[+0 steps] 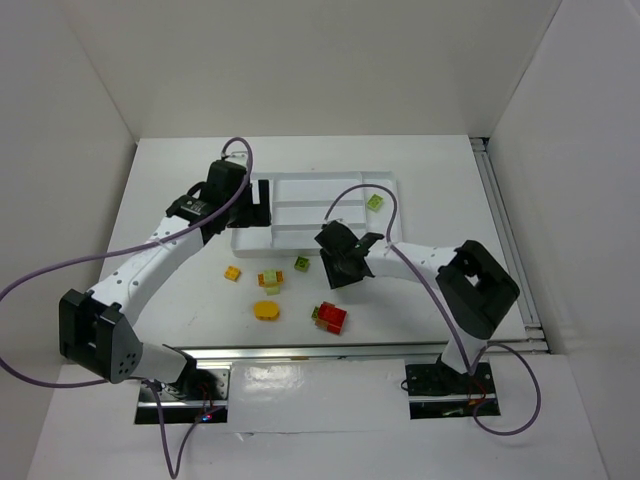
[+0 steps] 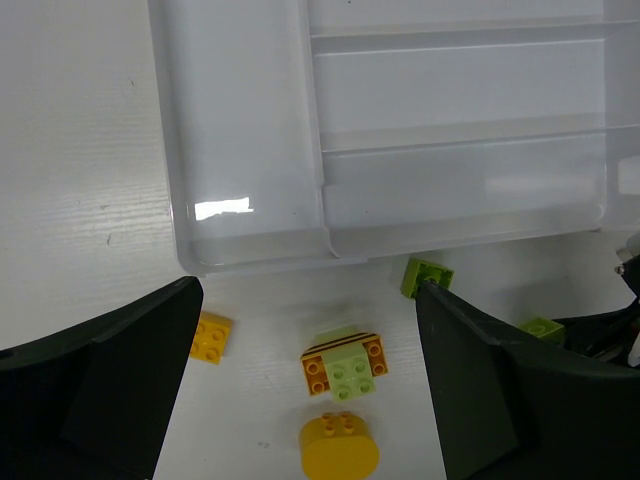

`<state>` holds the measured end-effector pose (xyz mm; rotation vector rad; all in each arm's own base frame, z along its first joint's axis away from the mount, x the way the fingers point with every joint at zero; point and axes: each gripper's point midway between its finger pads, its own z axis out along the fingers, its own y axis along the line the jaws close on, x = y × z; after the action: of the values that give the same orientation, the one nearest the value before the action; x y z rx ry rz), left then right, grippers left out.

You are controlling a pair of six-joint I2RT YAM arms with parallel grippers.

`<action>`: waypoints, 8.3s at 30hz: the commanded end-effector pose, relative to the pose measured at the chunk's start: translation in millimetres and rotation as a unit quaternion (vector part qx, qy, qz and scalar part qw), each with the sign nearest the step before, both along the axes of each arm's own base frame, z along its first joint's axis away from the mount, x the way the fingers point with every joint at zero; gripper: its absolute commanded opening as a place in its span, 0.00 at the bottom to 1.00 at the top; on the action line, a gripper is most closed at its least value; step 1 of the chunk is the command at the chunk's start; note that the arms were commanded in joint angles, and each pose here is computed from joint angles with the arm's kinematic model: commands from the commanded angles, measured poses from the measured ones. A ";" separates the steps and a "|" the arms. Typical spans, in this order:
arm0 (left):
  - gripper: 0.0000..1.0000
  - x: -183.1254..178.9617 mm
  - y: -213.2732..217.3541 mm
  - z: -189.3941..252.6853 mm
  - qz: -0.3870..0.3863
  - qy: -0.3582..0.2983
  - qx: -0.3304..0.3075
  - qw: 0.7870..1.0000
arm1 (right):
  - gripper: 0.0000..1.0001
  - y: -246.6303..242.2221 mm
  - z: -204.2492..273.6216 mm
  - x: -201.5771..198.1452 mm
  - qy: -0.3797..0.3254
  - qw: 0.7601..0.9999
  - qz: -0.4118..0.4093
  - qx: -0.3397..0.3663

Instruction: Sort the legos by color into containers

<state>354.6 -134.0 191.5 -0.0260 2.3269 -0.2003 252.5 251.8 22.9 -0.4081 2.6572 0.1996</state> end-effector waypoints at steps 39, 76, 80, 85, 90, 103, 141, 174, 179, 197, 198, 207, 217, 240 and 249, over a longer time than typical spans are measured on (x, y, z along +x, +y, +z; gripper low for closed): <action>0.82 -74.6 69.5 -135.2 0.296 0.234 -0.039 0.925 | 0.96 -138.7 166.8 181.2 -0.227 0.939 -0.251 0.061; 0.25 -55.2 68.3 -98.1 0.278 0.142 -0.039 0.949 | 0.97 -154.2 149.6 140.1 -0.212 0.941 -0.257 0.050; 0.25 -10.7 52.0 -53.0 0.231 0.081 -0.053 0.968 | 0.97 -158.7 159.1 137.1 -0.223 0.936 -0.265 0.059; 0.25 59.1 40.1 -34.1 0.224 0.048 -0.037 0.973 | 0.97 -159.5 154.3 132.7 -0.217 0.936 -0.272 0.062; 0.43 103.2 25.2 -72.6 0.210 0.083 -0.013 0.974 | 0.97 -162.7 158.2 120.7 -0.217 0.933 -0.279 0.070; 0.96 29.2 6.0 -22.6 0.137 0.043 -0.007 0.990 | 0.97 -172.2 145.1 101.3 -0.203 0.934 -0.288 0.054; 0.73 -162.9 -41.2 -175.9 -0.006 0.192 0.066 0.979 | 0.99 -165.0 127.6 85.5 -0.185 0.941 -0.280 0.047; 0.56 47.1 -15.5 -66.0 0.121 0.082 -0.027 0.989 | 0.99 -147.1 130.8 75.8 -0.178 0.945 -0.265 0.074; 0.72 59.6 -4.0 -85.2 0.144 0.101 -0.022 0.984 | 0.99 -71.8 135.2 63.7 -0.153 0.952 -0.201 0.169; 1.00 40.0 12.0 90.1 0.133 -0.069 -0.092 0.984 | 0.95 107.6 61.2 67.1 -0.102 0.974 -0.109 0.170; 1.00 34.1 14.4 103.7 0.129 -0.085 -0.096 0.983 | 0.94 107.8 58.2 69.6 -0.103 0.975 -0.112 0.162; 1.00 29.9 15.7 112.5 0.112 -0.096 -0.110 0.983 | 0.77 113.3 27.8 71.4 -0.105 0.979 -0.164 0.054; 1.00 31.4 17.4 104.1 0.113 -0.091 -0.110 0.983 | 0.79 102.6 27.9 66.9 -0.119 0.974 -0.183 0.052; 0.99 32.3 12.0 98.1 0.100 -0.083 -0.112 0.985 | 0.39 87.2 42.7 44.5 -0.105 0.982 -0.151 0.043; 0.99 27.3 31.1 33.8 0.139 0.005 -0.083 0.987 | 0.38 50.1 113.9 80.4 -0.173 0.967 -0.174 0.062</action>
<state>384.1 -118.5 259.1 -0.3841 2.1891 -0.3155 304.5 325.8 96.7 0.0011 2.4059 0.1722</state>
